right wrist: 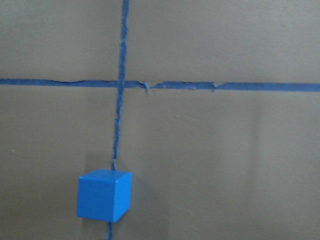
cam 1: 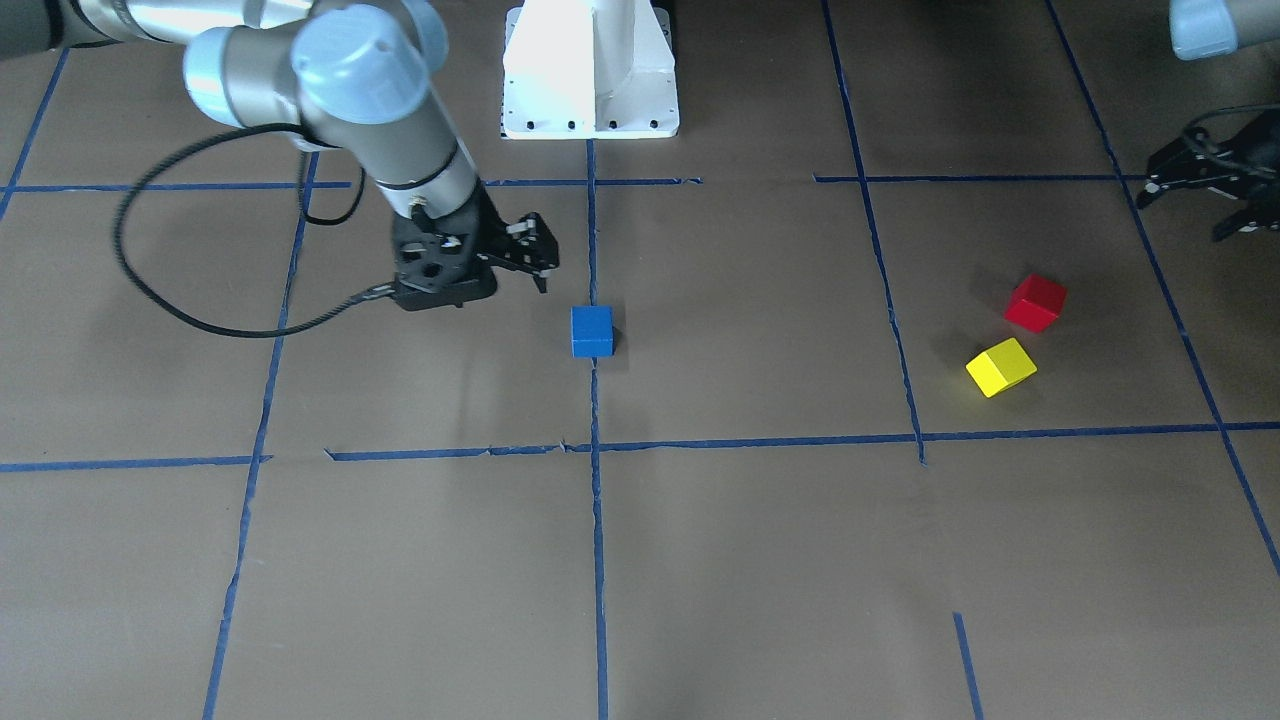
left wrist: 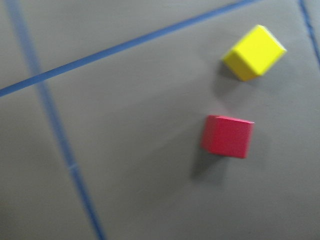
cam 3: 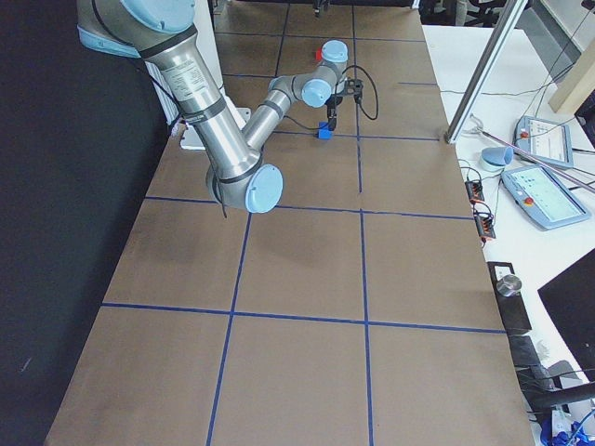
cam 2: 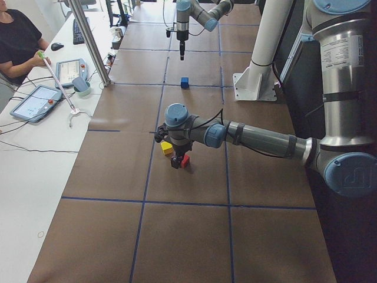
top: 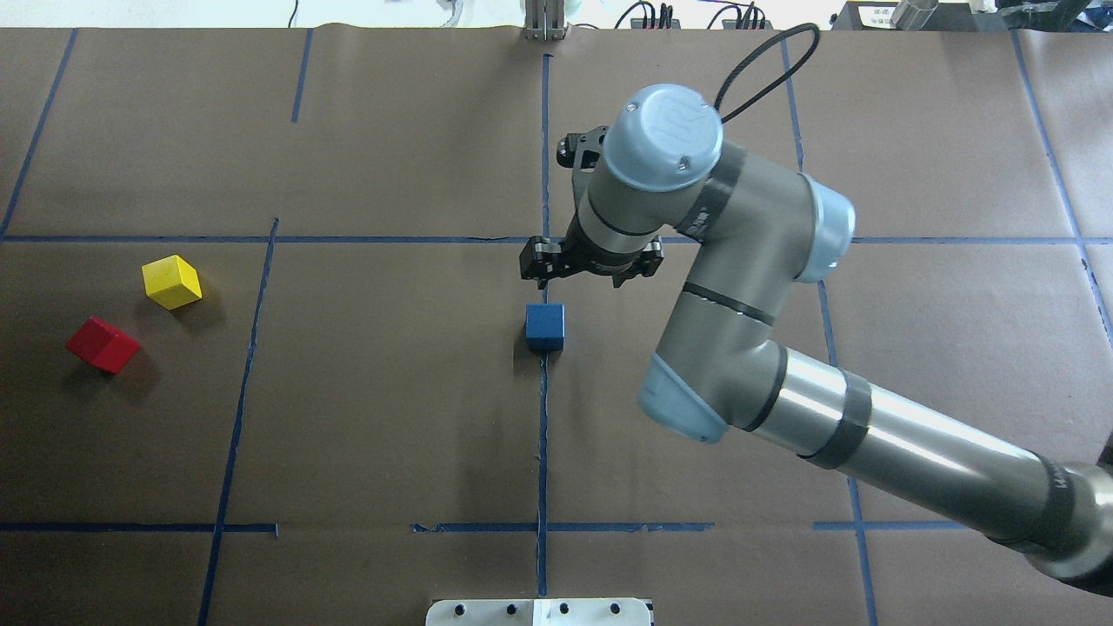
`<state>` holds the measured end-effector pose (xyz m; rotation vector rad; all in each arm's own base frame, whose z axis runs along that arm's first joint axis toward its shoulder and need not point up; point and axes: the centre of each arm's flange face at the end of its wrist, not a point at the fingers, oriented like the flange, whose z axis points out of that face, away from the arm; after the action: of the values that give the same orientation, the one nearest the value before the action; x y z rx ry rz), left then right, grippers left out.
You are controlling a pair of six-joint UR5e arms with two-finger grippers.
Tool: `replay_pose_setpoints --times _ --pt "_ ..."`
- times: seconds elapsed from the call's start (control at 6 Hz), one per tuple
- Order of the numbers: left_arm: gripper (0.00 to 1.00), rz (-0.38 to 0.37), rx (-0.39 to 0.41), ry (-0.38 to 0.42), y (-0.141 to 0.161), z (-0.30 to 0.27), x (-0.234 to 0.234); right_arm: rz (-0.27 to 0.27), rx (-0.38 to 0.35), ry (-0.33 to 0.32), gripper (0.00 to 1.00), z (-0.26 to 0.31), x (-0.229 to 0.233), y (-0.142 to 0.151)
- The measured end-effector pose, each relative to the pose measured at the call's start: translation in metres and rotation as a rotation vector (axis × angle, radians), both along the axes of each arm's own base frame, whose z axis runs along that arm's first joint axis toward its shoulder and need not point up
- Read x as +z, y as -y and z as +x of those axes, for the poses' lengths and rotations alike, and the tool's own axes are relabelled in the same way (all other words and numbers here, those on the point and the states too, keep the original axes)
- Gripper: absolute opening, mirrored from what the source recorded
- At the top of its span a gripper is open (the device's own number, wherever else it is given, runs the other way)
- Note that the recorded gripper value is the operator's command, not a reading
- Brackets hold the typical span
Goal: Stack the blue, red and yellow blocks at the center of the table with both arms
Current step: 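Release the blue cube and raise the right gripper while the left reaches out, then grasp the red cube with the left gripper and lift it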
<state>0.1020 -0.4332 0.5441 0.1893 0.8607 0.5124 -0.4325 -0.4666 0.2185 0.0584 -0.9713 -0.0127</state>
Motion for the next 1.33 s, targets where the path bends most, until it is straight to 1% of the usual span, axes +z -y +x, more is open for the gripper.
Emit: replay_pose_setpoints --times 0.17,0.33,0.5,0.67,1.0,1.17,1.33 --pt "1.00 0.058 0.048 0.013 0.008 0.035 0.000 -0.013 0.006 0.001 1.00 0.033 0.024 -0.015" --pt "1.00 0.087 0.070 0.046 0.015 0.059 0.004 -0.018 0.007 0.000 1.00 0.049 0.036 -0.025" --pt "1.00 0.081 0.071 0.065 0.017 0.075 0.009 -0.018 0.009 -0.002 1.00 0.054 0.040 -0.029" --pt "1.00 0.059 0.053 0.068 0.017 0.084 0.015 -0.017 0.014 -0.006 1.00 0.054 0.042 -0.031" --pt "1.00 0.040 0.031 0.068 0.020 0.104 0.032 0.006 0.027 -0.031 1.00 0.041 0.045 -0.039" --pt "1.00 0.008 0.003 0.069 0.023 0.116 0.032 0.017 0.030 -0.041 1.00 0.034 0.046 -0.043" --pt "1.00 -0.016 -0.009 0.067 0.021 0.130 0.031 0.022 0.028 -0.045 1.00 0.030 0.046 -0.047"
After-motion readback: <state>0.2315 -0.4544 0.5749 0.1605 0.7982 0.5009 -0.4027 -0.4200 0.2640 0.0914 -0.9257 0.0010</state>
